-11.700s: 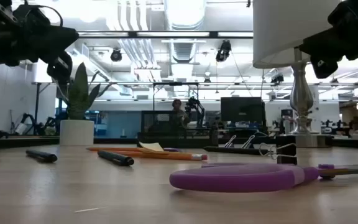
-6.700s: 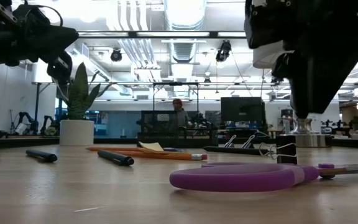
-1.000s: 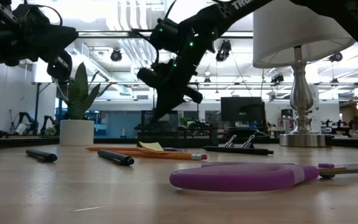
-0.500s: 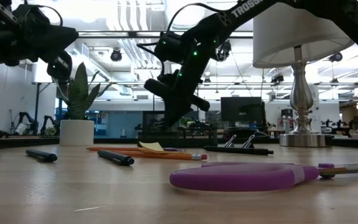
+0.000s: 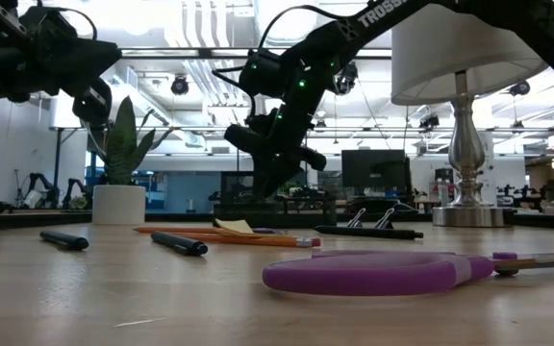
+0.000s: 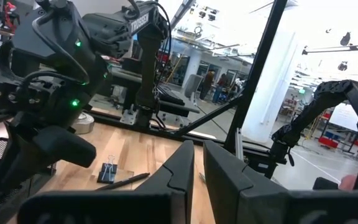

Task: Pick and place office supplies into organizer
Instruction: Put the bottom black binder clip into the black desk organizer, then put the left black binder clip into the black desk organizer

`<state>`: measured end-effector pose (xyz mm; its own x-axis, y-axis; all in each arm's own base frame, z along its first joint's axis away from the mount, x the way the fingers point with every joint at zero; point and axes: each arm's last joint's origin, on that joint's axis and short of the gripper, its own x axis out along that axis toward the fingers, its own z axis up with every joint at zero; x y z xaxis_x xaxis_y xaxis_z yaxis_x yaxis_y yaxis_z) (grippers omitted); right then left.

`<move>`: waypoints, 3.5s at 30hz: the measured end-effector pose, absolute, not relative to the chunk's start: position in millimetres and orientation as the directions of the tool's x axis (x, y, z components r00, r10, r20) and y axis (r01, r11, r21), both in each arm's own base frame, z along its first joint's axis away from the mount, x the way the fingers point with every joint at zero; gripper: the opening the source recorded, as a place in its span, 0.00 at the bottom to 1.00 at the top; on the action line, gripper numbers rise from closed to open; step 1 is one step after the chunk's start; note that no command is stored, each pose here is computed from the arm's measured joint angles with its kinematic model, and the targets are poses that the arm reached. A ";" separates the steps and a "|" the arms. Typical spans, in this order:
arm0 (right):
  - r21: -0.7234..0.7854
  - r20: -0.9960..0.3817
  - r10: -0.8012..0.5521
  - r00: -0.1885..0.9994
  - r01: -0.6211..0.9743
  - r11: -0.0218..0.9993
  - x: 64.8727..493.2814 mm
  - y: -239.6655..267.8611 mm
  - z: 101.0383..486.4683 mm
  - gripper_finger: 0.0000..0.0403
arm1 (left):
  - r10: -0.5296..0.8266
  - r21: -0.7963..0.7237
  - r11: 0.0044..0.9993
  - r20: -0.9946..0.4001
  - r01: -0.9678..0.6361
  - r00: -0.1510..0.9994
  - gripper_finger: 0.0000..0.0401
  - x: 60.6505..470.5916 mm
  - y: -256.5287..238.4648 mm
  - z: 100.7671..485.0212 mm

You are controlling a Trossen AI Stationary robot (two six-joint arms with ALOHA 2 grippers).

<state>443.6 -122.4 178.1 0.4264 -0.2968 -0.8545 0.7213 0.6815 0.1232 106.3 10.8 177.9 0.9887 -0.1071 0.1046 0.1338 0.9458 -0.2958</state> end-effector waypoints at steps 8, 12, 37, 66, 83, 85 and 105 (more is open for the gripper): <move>0.135 -0.855 -0.287 0.433 0.718 0.683 445.9 -112.7 178.6 0.39 | -0.108 -0.296 0.946 0.105 0.134 0.989 0.05 106.3 10.7 177.9; 0.142 -0.852 -0.273 0.447 0.699 0.701 447.6 -100.3 183.5 0.40 | -0.107 -0.296 0.946 0.104 0.134 0.989 0.05 106.3 10.7 177.8; -0.094 -0.995 -0.105 -0.004 0.469 0.878 397.8 -35.3 184.1 0.38 | -0.107 -0.296 0.946 0.103 0.133 0.989 0.05 106.3 10.8 177.8; -0.041 -0.997 -0.050 0.062 0.137 0.990 347.4 -29.5 196.6 0.38 | -0.107 -0.297 0.946 0.103 0.133 0.989 0.05 106.3 10.8 177.7; -0.144 -0.986 -0.138 0.095 -0.054 0.988 342.8 -28.4 172.5 0.40 | -0.107 -0.296 0.946 0.103 0.133 0.989 0.05 106.3 10.8 177.8; -0.143 -0.986 -0.137 0.091 -0.055 0.988 341.5 -28.1 170.0 0.40 | -0.107 -0.296 0.946 0.103 0.133 0.989 0.05 106.3 10.8 177.7; -0.151 -0.979 -0.141 0.144 -0.061 0.987 343.3 -29.6 161.1 0.37 | -0.107 -0.297 0.946 0.103 0.133 0.989 0.05 106.4 10.8 177.8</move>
